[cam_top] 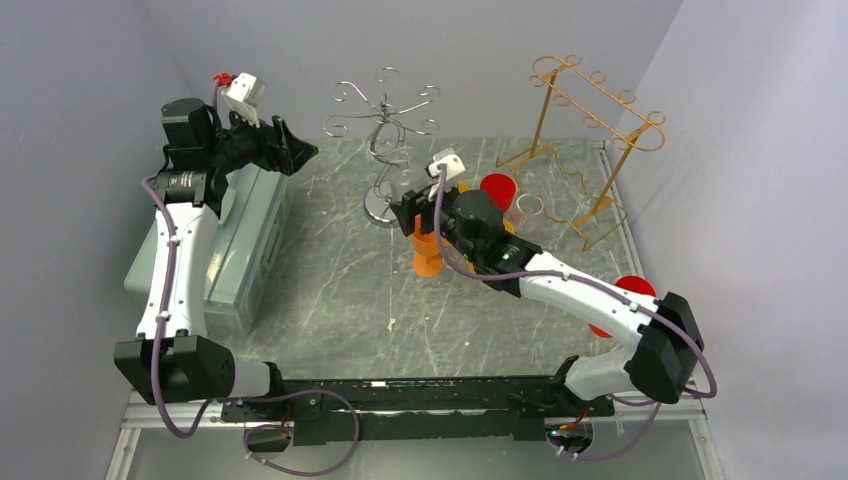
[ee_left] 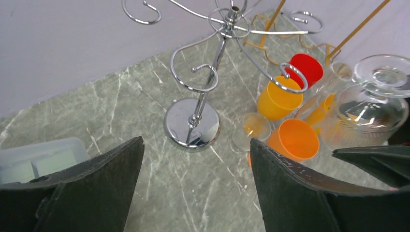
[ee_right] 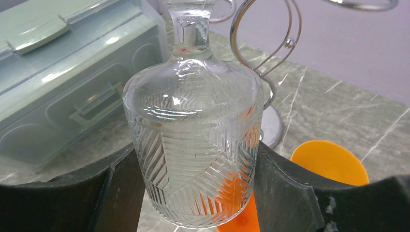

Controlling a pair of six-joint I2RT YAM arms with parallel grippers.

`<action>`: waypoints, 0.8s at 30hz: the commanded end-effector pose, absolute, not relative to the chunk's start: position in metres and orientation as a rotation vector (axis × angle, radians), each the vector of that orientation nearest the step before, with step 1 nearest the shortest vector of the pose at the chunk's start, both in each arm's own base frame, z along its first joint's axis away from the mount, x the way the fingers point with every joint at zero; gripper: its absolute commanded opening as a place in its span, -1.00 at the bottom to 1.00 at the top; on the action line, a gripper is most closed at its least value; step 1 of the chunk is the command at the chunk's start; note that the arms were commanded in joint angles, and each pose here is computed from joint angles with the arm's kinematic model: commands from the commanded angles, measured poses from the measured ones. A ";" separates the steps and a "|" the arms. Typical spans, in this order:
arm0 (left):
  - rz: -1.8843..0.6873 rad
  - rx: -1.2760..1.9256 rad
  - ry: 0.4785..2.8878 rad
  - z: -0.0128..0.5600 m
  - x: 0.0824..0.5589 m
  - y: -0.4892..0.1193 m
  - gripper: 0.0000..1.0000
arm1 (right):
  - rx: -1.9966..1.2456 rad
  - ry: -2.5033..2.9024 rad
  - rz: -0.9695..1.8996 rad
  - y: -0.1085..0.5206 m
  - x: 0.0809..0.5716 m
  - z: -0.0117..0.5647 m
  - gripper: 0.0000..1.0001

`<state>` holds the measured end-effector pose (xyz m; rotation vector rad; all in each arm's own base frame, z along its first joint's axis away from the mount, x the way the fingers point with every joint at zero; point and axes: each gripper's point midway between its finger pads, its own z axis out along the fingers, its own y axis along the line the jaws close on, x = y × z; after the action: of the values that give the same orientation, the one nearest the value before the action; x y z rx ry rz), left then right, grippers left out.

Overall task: Place the wine glass upside down on the wine glass rack
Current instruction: Turn the wine glass upside down at the wine rack.

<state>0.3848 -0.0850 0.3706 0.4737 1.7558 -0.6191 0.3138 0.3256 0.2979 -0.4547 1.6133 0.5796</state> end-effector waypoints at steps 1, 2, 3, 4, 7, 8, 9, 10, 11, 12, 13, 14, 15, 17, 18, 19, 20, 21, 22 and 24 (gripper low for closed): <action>-0.638 0.385 1.672 0.407 0.391 -0.085 0.67 | -0.407 1.410 0.615 0.331 0.333 0.367 -1.00; -0.636 0.382 1.673 0.407 0.393 -0.084 0.65 | -0.406 1.405 0.608 0.330 0.337 0.367 -1.00; -0.637 0.380 1.674 0.406 0.395 -0.084 0.61 | -0.405 1.404 0.604 0.330 0.341 0.367 -1.00; -0.637 0.378 1.678 0.404 0.398 -0.084 0.59 | -0.403 1.402 0.600 0.329 0.345 0.366 -1.00; -0.640 0.370 1.696 0.399 0.406 -0.082 0.48 | -0.397 1.402 0.598 0.326 0.355 0.363 -1.00; -0.643 0.367 1.704 0.398 0.408 -0.082 0.46 | -0.396 1.404 0.600 0.326 0.358 0.361 -1.00; -0.647 0.367 1.710 0.396 0.411 -0.082 0.45 | -0.397 1.405 0.602 0.326 0.361 0.360 -1.00; -0.649 0.367 1.714 0.395 0.413 -0.082 0.45 | -0.401 1.406 0.600 0.326 0.364 0.359 -1.00; -0.652 0.367 1.715 0.394 0.415 -0.082 0.44 | -0.404 1.407 0.601 0.327 0.366 0.358 -1.00; -0.655 0.371 1.715 0.394 0.416 -0.082 0.43 | -0.407 1.409 0.602 0.328 0.369 0.356 -1.00; -0.655 0.374 1.716 0.393 0.418 -0.082 0.41 | -0.409 1.406 0.605 0.329 0.370 0.356 -1.00; -0.654 0.375 1.716 0.392 0.419 -0.082 0.40 | -0.407 1.405 0.609 0.329 0.372 0.356 -1.00; -0.653 0.381 1.715 0.392 0.420 -0.082 0.39 | -0.404 1.404 0.614 0.330 0.374 0.357 -1.00; -0.657 0.389 1.713 0.390 0.422 -0.083 0.39 | -0.399 1.405 0.624 0.332 0.379 0.356 -1.00; -0.663 0.396 1.712 0.390 0.422 -0.084 0.39 | -0.398 1.406 0.632 0.333 0.381 0.355 -1.00; -0.666 0.403 1.711 0.389 0.422 -0.085 0.39 | -0.396 1.404 0.643 0.335 0.382 0.356 -1.00; -0.670 0.409 1.710 0.389 0.422 -0.085 0.39 | -0.391 1.396 0.657 0.336 0.383 0.357 -1.00; -0.670 0.415 1.708 0.388 0.422 -0.086 0.39 | -0.385 1.394 0.671 0.338 0.384 0.358 -1.00; -0.668 0.420 1.708 0.388 0.422 -0.086 0.40 | -0.384 1.394 0.677 0.340 0.385 0.357 -1.00; -0.671 0.431 1.708 0.387 0.422 -0.086 0.41 | -0.388 1.398 0.682 0.344 0.389 0.354 -1.00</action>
<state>0.4235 -0.0821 0.3612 0.3698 1.7873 -0.6739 0.3826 0.3326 0.2802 -0.4557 1.6081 0.5750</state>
